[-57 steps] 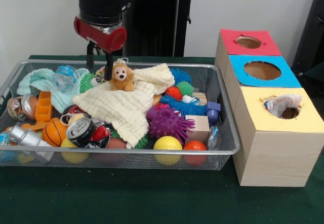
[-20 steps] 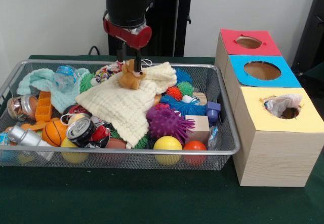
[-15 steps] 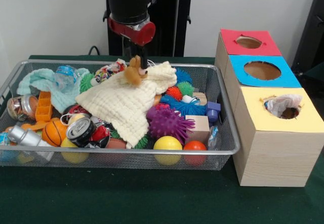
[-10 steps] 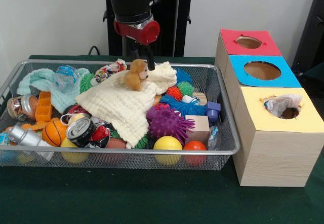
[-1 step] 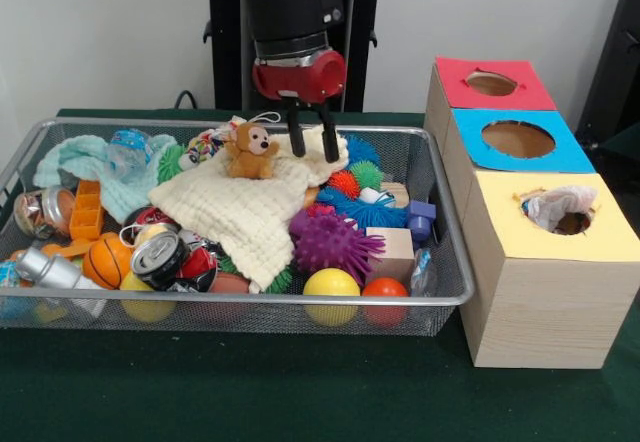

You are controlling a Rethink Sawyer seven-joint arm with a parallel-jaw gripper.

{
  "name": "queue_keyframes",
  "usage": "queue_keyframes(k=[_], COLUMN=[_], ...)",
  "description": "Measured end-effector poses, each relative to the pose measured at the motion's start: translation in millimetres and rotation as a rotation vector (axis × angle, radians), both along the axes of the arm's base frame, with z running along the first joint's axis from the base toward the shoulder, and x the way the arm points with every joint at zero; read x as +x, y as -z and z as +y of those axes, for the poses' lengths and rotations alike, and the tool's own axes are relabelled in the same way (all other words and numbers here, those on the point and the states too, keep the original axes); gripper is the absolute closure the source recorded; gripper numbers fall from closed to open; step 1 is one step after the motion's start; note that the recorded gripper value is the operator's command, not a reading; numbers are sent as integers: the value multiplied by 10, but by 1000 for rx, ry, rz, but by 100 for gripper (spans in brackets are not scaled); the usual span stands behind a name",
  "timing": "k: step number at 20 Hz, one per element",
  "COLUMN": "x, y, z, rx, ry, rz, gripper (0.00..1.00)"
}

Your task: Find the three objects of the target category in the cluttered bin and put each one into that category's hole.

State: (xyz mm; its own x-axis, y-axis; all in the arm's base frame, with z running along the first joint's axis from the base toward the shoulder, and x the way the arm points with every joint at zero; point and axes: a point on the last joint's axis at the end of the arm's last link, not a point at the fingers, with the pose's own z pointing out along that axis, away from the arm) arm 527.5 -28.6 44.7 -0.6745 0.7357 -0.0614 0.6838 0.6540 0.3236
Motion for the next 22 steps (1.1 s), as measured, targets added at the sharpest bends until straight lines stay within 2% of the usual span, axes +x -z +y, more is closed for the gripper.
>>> queue_keyframes(k=[4, 8, 13, 17, 19, 20, 22], x=[78, 98, 10, -212, -273, -283, -297], y=[-66, -174, -239, -253, -279, -284, -330], z=[197, 323, 480, 786, 875, 887, 905], rx=[29, 29, -6, -94, -127, -133, -170], ry=[-30, -62, -116, -243, -294, -304, -348], rz=[-30, -42, 15, 188, 252, 263, 317], gripper=[0, 0, 0, 0, 0, 0, 0])
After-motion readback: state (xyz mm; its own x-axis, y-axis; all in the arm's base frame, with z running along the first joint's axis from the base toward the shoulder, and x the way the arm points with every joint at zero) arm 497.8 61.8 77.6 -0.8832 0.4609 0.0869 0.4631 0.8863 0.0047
